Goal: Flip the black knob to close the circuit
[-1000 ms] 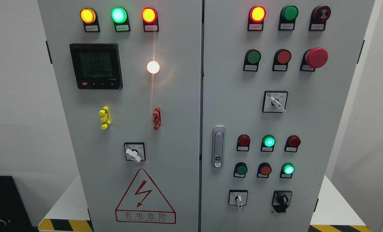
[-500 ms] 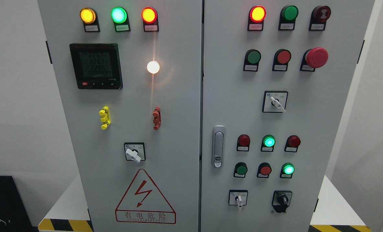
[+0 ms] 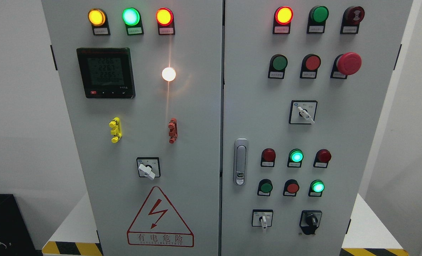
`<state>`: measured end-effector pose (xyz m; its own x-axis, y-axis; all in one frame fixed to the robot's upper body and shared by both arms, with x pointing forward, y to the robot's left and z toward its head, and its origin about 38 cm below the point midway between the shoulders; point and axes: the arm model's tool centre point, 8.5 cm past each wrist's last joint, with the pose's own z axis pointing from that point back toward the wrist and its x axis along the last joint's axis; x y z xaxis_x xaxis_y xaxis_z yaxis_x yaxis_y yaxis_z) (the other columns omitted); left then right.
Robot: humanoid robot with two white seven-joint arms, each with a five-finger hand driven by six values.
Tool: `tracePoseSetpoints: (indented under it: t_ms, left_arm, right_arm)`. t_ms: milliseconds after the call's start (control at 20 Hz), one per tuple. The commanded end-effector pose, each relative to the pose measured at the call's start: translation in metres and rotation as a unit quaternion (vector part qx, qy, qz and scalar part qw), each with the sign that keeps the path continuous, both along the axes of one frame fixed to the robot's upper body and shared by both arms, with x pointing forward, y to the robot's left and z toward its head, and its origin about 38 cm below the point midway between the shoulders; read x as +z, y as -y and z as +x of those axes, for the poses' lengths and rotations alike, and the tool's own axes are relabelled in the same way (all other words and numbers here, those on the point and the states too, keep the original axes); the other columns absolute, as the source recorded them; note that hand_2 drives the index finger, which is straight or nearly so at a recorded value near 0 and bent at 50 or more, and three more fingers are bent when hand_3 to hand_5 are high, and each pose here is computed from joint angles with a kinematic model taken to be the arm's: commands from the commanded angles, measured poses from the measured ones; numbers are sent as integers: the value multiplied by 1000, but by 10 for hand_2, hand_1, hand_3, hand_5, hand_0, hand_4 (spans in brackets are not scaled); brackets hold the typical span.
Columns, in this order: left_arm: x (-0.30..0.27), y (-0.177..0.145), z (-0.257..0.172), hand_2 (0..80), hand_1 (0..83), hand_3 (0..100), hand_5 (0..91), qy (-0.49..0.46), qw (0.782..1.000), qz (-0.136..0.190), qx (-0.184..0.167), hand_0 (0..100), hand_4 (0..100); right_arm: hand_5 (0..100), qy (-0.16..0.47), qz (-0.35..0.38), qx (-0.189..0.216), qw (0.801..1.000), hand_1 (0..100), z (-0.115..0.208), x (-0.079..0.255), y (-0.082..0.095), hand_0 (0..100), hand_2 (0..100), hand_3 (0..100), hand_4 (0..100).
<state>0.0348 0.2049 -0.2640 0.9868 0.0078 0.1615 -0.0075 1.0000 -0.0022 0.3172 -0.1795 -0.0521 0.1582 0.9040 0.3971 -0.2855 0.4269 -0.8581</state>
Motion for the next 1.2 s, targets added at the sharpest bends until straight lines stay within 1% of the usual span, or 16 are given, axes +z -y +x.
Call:
tracePoseSetpoints:
  t_ms: [0, 350, 600, 800, 900, 1150]
  left_arm:
    - [0, 0, -4, 0, 556, 0, 0, -3, 1000, 0, 0, 120, 0]
    - [0, 0, -4, 0, 556, 0, 0, -3, 1000, 0, 0, 120, 0]
    - [0, 0, -4, 0, 556, 0, 0, -3, 1000, 0, 0, 120, 0]
    - [0, 1, -4, 0, 556, 0, 0, -3, 1000, 0, 0, 120, 0]
    - [0, 0, -4, 0, 556, 0, 0, -3, 1000, 0, 0, 120, 0]
    - [0, 0, -4, 0, 556, 0, 0, -3, 1000, 0, 0, 120, 0]
  right_arm:
    - [964, 81, -7, -10, 997, 20, 21, 58, 6, 0, 911, 1000, 915]
    - [965, 116, -32, -42, 992, 24, 36, 93, 29, 0, 913, 1000, 920]
    - [966, 132, -37, -55, 989, 26, 45, 112, 40, 0, 915, 1000, 922]
    - [966, 149, -40, -67, 986, 28, 57, 128, 41, 0, 916, 1000, 924]
    - [967, 156, -49, -80, 983, 28, 62, 135, 48, 0, 916, 1000, 925]
    - [968, 166, -52, -102, 979, 38, 71, 147, 58, 0, 919, 1000, 930]
